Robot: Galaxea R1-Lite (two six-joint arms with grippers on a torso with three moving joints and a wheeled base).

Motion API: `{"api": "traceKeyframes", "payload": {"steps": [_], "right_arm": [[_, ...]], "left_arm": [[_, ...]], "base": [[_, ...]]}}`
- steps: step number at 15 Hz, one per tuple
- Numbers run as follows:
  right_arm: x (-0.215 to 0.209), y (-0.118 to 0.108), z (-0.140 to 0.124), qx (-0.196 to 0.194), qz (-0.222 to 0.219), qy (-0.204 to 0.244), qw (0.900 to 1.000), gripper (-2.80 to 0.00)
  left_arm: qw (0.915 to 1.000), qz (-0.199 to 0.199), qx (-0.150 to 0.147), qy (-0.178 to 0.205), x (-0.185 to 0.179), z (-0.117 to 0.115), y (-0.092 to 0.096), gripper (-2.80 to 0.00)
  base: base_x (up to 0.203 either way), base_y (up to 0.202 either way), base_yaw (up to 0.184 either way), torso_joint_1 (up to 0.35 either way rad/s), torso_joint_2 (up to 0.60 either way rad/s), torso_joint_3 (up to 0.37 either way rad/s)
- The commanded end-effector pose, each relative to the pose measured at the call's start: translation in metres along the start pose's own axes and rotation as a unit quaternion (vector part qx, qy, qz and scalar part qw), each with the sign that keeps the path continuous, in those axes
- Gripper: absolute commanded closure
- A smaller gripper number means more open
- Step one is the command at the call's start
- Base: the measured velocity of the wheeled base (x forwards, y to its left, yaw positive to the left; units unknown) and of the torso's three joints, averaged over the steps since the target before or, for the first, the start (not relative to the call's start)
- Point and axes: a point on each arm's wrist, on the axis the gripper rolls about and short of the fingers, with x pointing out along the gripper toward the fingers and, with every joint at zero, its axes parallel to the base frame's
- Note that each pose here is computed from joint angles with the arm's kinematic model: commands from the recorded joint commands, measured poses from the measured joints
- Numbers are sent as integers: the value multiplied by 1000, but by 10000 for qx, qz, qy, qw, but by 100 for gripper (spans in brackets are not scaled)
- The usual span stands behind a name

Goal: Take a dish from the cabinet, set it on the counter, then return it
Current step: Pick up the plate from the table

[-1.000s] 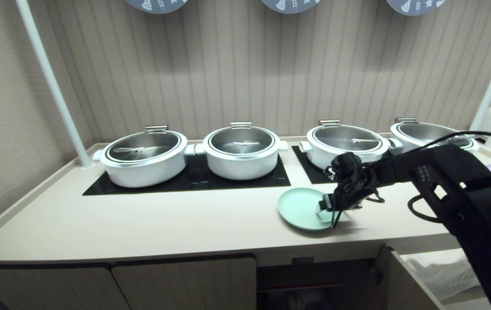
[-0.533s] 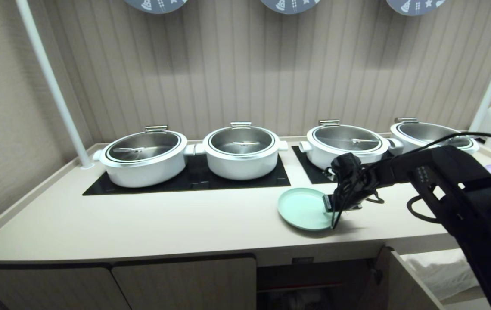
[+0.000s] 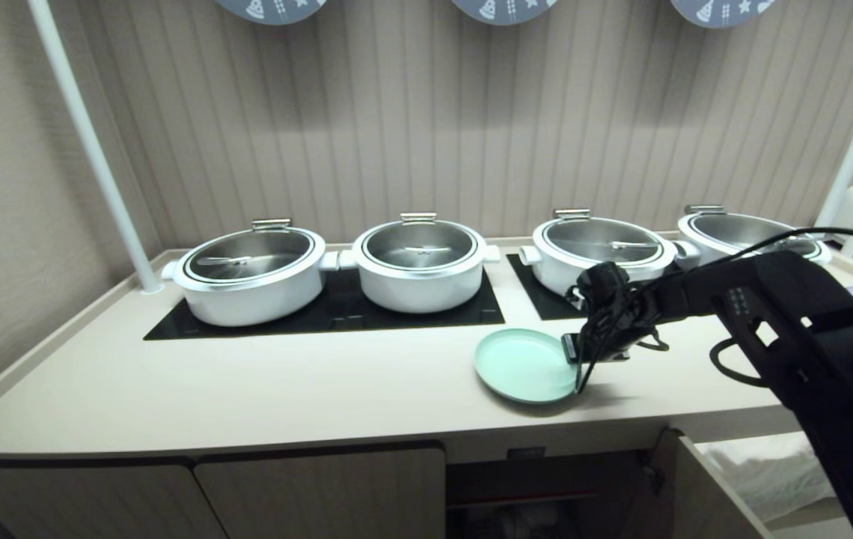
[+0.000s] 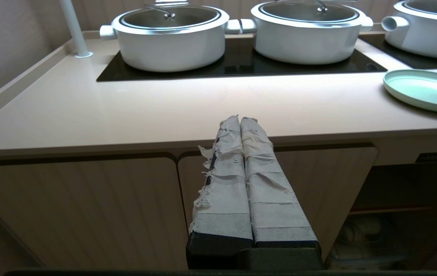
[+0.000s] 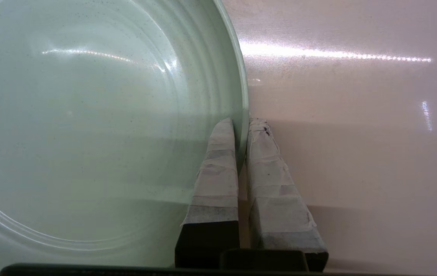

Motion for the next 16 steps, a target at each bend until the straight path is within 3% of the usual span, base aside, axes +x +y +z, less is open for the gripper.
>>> {"api": "traceKeyframes", "payload": {"steps": [1,8,16], "right_arm": [[-1,1,0,-6,8,13,10000,0],[-13,3,5,227,9,-99,9997,0],[-41,9,5,949,25,-78,9955,0]], "left_arm": [[10000,3,0,-8,0,0,0,0],[10000,-3,0,-1,0,0,0,0],[10000,-5,0,-1,0,0,0,0]], "base": [[0,0,0,0,0,0],[0,0,0,0,0,0],[0,0,0,0,0,0]]}}
